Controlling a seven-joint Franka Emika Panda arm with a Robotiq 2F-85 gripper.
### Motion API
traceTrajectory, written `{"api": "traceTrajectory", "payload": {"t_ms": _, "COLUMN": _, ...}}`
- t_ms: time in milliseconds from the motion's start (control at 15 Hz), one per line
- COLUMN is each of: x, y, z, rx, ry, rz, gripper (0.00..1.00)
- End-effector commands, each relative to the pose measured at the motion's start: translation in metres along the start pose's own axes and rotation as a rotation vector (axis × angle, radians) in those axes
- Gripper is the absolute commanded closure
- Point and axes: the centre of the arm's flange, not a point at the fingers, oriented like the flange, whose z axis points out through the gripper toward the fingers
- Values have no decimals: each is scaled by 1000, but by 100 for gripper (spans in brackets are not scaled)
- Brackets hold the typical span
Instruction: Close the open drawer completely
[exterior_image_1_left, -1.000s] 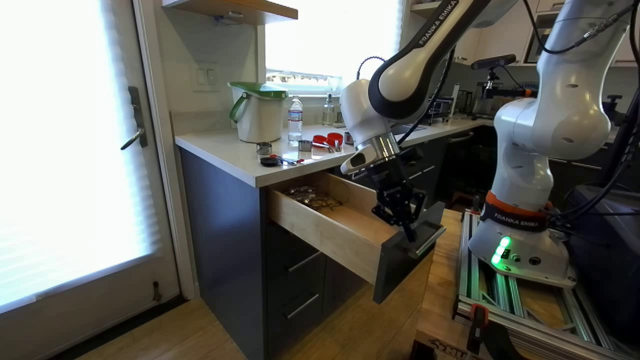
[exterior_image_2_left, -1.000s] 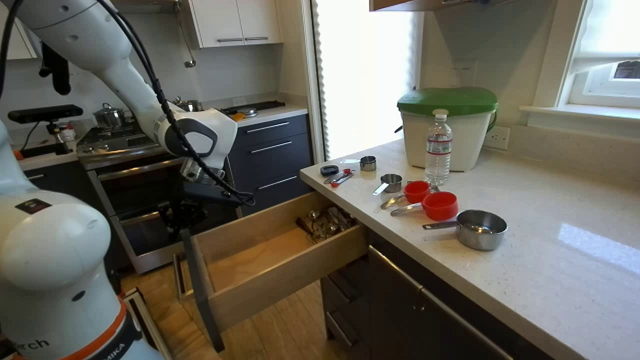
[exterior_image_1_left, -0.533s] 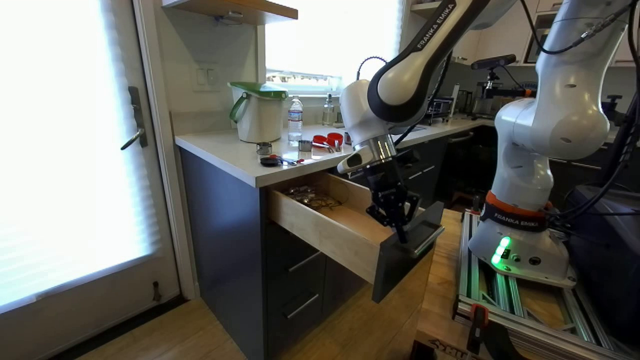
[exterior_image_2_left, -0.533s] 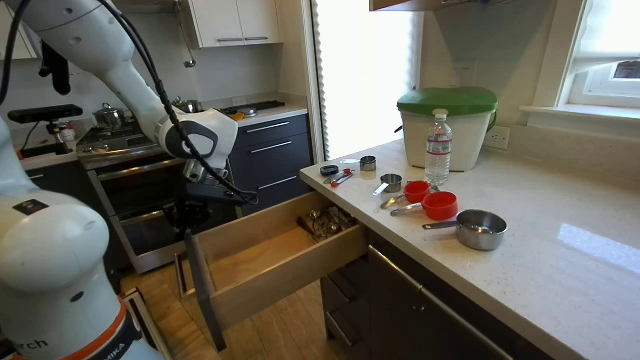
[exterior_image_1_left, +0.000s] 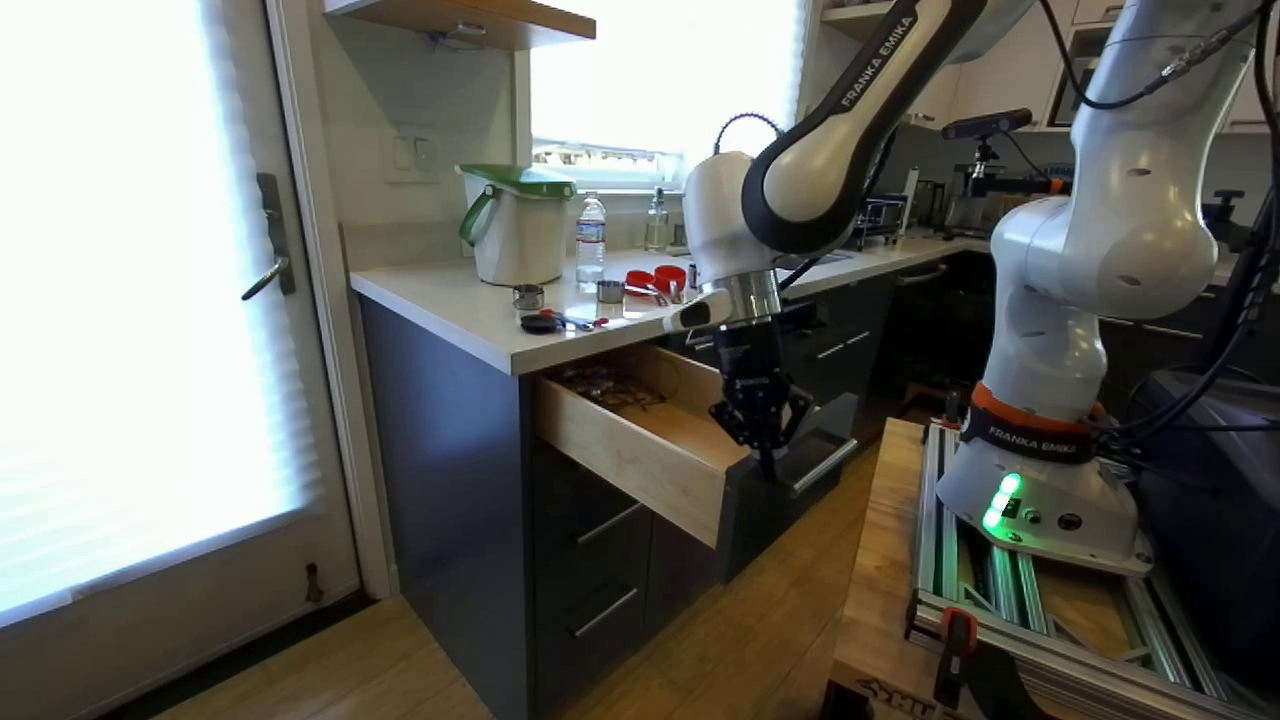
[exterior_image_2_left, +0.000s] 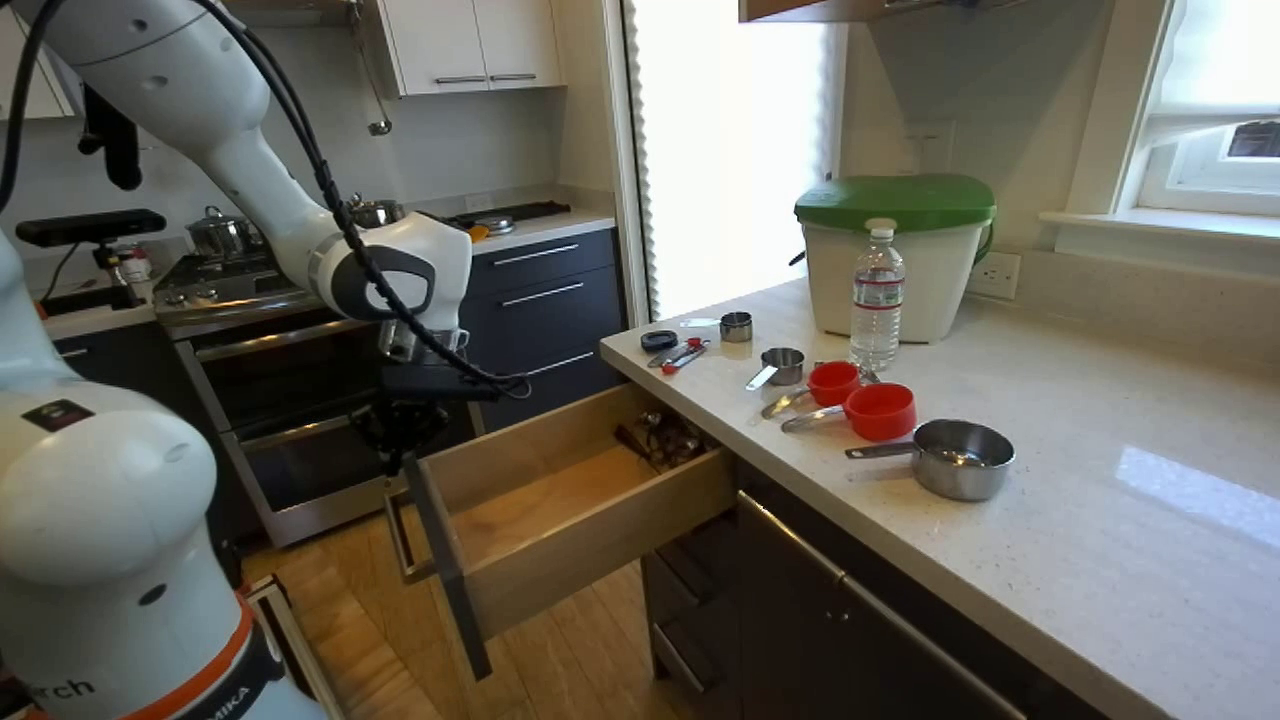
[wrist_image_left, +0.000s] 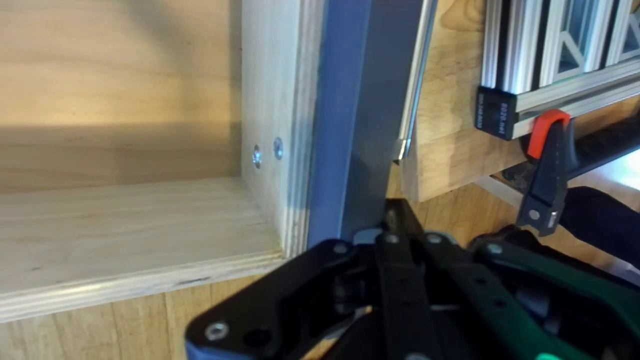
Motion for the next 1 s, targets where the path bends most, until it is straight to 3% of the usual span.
{"api": "traceTrajectory", "payload": {"t_ms": 0, "x": -9, "y": 8, "z": 0, "rx": -125, "ry": -20, "rz": 77, "gripper": 100}}
{"api": "traceTrajectory", "payload": {"t_ms": 733, "x": -21, "y": 56, "z": -10, "rx": -540, "ry": -35, "rz": 414, "gripper": 100}}
{"api": "traceTrajectory", "payload": {"t_ms": 933, "x": -26, "y": 66, "z": -17, "rx": -652, "ry": 31, "rz": 507, "gripper": 100}}
